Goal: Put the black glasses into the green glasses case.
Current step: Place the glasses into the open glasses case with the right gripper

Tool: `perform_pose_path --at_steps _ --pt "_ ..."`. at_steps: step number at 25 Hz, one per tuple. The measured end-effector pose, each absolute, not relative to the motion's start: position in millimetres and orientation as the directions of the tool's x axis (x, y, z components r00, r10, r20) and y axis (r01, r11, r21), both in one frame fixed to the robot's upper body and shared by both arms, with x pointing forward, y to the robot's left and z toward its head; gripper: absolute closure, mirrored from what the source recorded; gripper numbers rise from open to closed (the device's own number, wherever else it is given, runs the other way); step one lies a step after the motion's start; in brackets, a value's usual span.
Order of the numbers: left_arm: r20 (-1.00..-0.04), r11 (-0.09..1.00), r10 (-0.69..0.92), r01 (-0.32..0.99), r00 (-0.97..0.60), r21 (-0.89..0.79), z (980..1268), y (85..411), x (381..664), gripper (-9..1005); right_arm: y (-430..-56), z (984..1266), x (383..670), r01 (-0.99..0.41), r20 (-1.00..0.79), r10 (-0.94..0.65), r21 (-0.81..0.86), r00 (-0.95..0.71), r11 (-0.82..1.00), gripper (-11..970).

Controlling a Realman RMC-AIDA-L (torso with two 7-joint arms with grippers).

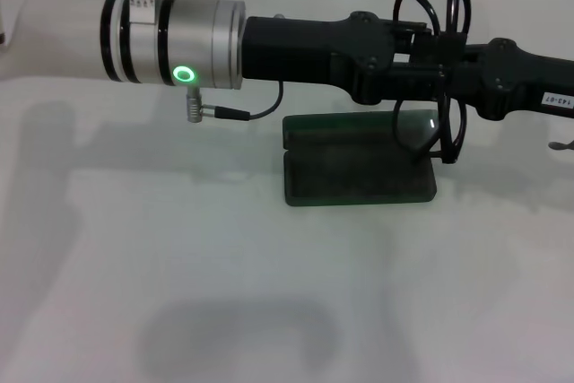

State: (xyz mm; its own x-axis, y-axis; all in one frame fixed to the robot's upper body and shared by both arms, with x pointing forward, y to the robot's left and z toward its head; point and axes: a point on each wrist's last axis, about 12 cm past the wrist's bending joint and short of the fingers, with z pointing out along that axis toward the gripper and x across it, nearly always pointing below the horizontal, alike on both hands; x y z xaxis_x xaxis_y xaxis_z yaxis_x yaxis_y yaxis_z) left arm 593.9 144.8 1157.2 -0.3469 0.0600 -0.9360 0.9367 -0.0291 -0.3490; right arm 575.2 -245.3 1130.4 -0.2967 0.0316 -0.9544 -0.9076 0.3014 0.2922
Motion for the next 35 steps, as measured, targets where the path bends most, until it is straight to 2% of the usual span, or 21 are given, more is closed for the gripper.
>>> perform_pose_path --at_steps 5,8,11,14,16,18,19,26,35 --pt "-0.939 -0.015 0.031 0.940 -0.342 -0.342 1157 154 594 441 -250 1127 578 -0.916 -0.971 -0.025 0.213 -0.236 0.340 864" --pt "-0.949 0.065 -0.041 0.947 -0.313 -0.315 1153 177 594 441 -247 1129 578 -0.950 -0.978 -0.151 0.094 -0.145 0.298 858" --pt "-0.963 0.249 -0.154 0.934 -0.223 -0.256 1143 215 594 441 -236 1140 582 -0.970 -0.941 -0.337 -0.048 -0.036 0.238 849" --pt "-0.963 0.480 -0.239 0.847 -0.125 -0.229 1130 252 593 441 -221 1154 587 -0.965 -0.869 -0.492 -0.175 0.058 0.196 841" --pt "-0.960 0.577 -0.260 0.780 -0.104 -0.241 1122 271 592 441 -207 1161 592 -0.956 -0.813 -0.573 -0.241 0.107 0.165 835" --pt "-0.961 0.627 -0.259 0.739 -0.101 -0.247 1118 281 592 441 -190 1169 595 -0.943 -0.729 -0.663 -0.316 0.172 0.103 829" --pt "-0.962 0.645 -0.254 0.723 -0.101 -0.247 1116 284 592 441 -177 1172 595 -0.934 -0.654 -0.724 -0.355 0.221 0.035 826" --pt "-0.968 0.682 -0.225 0.692 -0.110 -0.237 1110 288 593 441 -134 1159 582 -0.879 -0.429 -0.826 -0.450 0.366 -0.157 806" --pt "-0.969 0.680 -0.218 0.693 -0.119 -0.238 1110 288 594 441 -119 1148 575 -0.832 -0.370 -0.824 -0.517 0.429 -0.201 779"
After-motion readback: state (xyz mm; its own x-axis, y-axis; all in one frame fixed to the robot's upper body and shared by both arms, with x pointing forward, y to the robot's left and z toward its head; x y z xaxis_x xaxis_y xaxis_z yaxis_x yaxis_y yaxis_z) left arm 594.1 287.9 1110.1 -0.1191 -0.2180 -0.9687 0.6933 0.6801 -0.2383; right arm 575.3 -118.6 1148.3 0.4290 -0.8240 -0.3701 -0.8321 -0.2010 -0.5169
